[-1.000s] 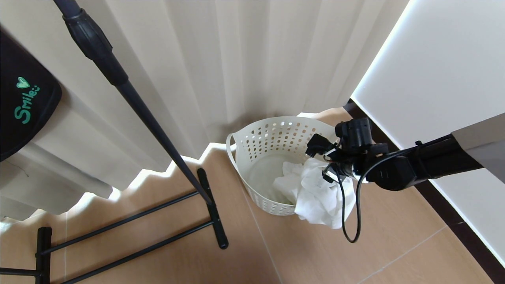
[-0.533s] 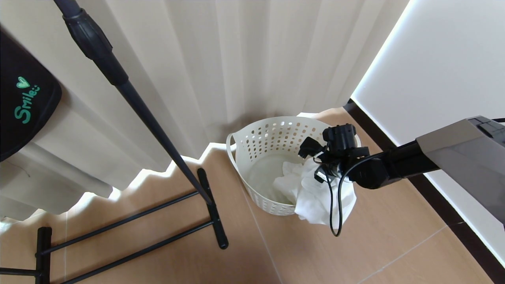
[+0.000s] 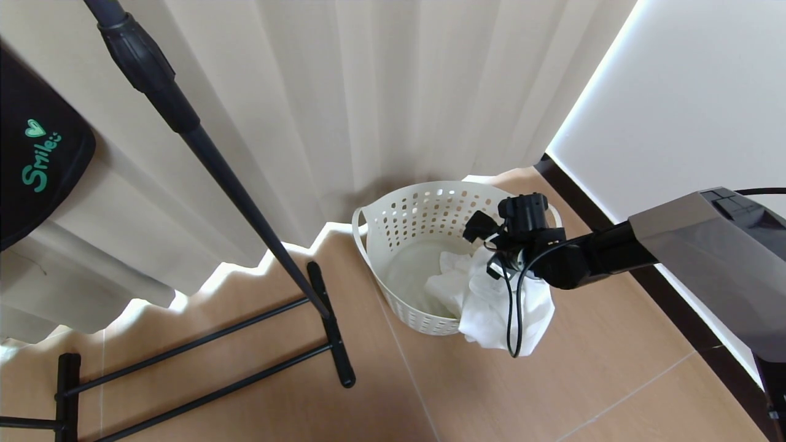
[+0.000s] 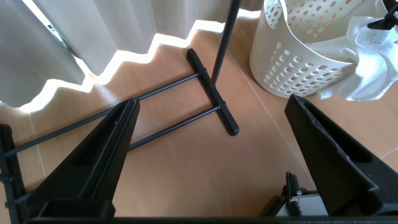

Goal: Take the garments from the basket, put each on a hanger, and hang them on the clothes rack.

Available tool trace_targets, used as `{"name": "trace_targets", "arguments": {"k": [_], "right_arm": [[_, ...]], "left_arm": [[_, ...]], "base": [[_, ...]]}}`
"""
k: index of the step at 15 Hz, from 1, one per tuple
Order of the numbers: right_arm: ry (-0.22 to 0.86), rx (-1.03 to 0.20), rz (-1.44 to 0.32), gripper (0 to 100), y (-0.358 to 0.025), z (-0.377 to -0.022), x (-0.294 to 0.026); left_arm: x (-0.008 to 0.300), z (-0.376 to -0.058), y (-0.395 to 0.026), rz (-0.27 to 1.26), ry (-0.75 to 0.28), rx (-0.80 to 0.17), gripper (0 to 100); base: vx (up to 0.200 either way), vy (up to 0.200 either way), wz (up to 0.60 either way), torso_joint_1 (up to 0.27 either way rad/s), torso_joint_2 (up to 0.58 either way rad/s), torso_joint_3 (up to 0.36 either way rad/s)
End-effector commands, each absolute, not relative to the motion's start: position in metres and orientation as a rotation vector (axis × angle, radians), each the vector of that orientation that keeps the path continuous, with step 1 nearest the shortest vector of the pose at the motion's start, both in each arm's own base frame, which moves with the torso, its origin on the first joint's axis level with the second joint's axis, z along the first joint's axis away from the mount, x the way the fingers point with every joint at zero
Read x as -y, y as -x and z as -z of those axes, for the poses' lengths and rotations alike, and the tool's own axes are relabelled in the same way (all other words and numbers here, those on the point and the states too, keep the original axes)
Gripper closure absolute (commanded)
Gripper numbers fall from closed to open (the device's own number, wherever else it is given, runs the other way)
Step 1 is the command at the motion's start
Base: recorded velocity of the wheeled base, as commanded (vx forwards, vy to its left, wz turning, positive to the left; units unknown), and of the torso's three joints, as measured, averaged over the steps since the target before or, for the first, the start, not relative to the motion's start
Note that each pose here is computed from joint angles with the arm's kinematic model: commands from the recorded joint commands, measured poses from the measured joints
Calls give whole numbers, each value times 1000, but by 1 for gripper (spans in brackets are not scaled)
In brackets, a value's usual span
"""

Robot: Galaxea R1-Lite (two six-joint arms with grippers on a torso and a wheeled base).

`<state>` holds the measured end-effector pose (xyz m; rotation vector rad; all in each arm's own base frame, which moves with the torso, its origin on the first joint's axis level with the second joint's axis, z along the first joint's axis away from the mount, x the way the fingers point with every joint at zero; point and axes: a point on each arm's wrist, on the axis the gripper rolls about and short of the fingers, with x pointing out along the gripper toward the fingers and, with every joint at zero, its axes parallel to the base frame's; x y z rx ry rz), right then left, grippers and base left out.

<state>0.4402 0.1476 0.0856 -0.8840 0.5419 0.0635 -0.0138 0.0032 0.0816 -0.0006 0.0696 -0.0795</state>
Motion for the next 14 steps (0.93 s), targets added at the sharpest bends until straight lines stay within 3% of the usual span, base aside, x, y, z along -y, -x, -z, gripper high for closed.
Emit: {"name": "trace_targets", "arguments": {"k": [1,3,4,7,10,12,14], "right_arm": [[881,-535,-50,0,-451,-79,-150],[878,-525,-45,0,-455,-78,-151],[875,-523,-43,100,-458,-76,-152],[864,-518,-38,100,-460,-76,-152],[772,-512,-24,100,-458,-80,-152],[640,-481,-14,100,-444,-104,-147],[442,-431,-88,100,-399,-152,-137]], "left_arm": [[-3,-82,14,79,1,-69,0],[-3,-82,14,79,1,-69,0],[-3,-82,14,79,1,-69,0],[-3,-82,14,79,1,-69,0],[-3,-82,14,79,1,-69,0],[-3,-82,14,79,1,-69,0],[-3,-82,14,79,1,-69,0]], "base": [[0,0,0,0,0,0],[0,0,0,0,0,0],[0,0,0,0,0,0],[0,0,0,0,0,0],[0,0,0,0,0,0],[0,0,0,0,0,0],[0,0,0,0,0,0]]}}
